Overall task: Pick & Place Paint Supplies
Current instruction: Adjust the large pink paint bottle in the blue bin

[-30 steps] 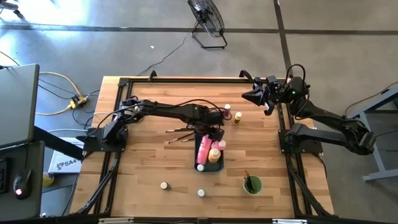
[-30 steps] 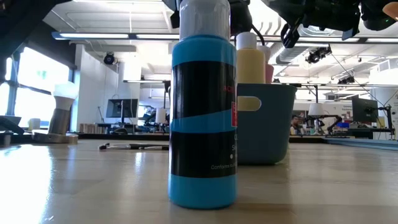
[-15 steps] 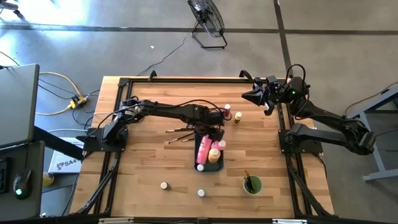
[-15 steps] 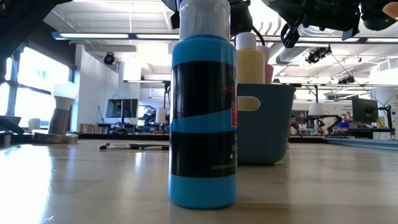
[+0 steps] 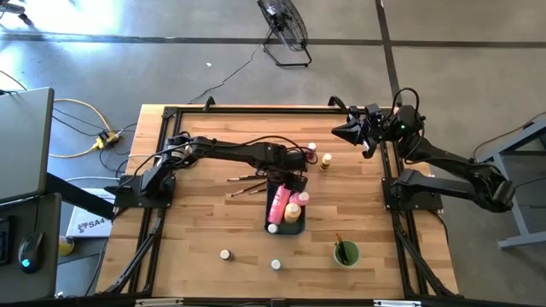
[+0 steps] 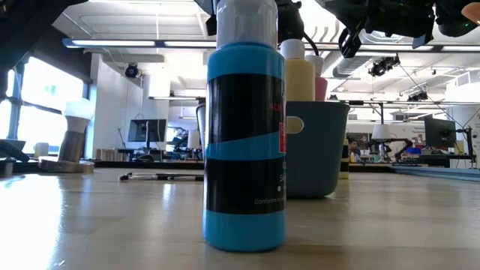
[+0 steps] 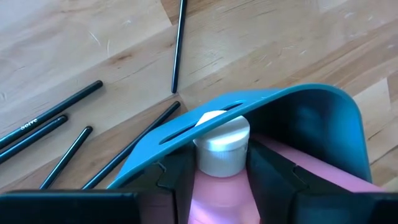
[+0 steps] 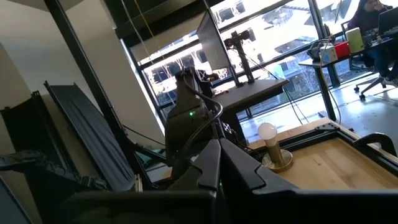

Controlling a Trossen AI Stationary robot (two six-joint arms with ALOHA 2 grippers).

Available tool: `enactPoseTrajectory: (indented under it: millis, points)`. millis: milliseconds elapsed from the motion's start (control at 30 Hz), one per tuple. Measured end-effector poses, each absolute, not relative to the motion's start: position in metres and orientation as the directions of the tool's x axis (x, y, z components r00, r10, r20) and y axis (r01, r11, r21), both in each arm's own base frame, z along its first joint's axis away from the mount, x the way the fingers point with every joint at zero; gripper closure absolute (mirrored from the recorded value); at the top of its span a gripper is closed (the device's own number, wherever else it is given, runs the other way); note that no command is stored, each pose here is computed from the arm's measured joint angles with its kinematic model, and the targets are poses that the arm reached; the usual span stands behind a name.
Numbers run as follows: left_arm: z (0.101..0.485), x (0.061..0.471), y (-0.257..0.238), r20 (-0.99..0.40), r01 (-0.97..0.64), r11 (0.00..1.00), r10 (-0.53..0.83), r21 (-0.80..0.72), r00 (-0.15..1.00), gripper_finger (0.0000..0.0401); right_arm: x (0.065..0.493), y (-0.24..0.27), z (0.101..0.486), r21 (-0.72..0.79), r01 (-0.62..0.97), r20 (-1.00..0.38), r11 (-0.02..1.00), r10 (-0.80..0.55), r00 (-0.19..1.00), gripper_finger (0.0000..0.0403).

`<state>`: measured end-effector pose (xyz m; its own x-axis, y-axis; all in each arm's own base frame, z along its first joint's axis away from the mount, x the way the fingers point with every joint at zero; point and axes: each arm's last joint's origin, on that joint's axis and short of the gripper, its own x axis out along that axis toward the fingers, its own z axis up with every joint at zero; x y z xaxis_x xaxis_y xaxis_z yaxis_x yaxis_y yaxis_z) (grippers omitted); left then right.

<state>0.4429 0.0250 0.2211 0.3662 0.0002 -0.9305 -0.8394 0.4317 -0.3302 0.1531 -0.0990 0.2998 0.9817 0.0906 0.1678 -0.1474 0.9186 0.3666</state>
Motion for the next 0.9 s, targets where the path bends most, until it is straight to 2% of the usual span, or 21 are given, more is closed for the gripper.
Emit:
enactPoseTrajectory:
  millis: [467, 900]
  points:
    - [0.2211, 0.4429, 0.0246, -0.930, -0.834, 0.431, -0.030, -0.344, 0.367, 0.0282, 0.1531, -0.0990, 0.2998, 0.366, -0.148, 0.168, 0.919, 0.092, 0.982, 0.0401]
    - [0.2295, 0.4389, 0.0251, -0.929, -0.828, 0.457, 0.011, -0.325, 0.370, 0.0283, 0.1531, -0.0986, 0.2996, 0.365, -0.161, 0.165, 0.917, 0.106, 0.981, 0.0401]
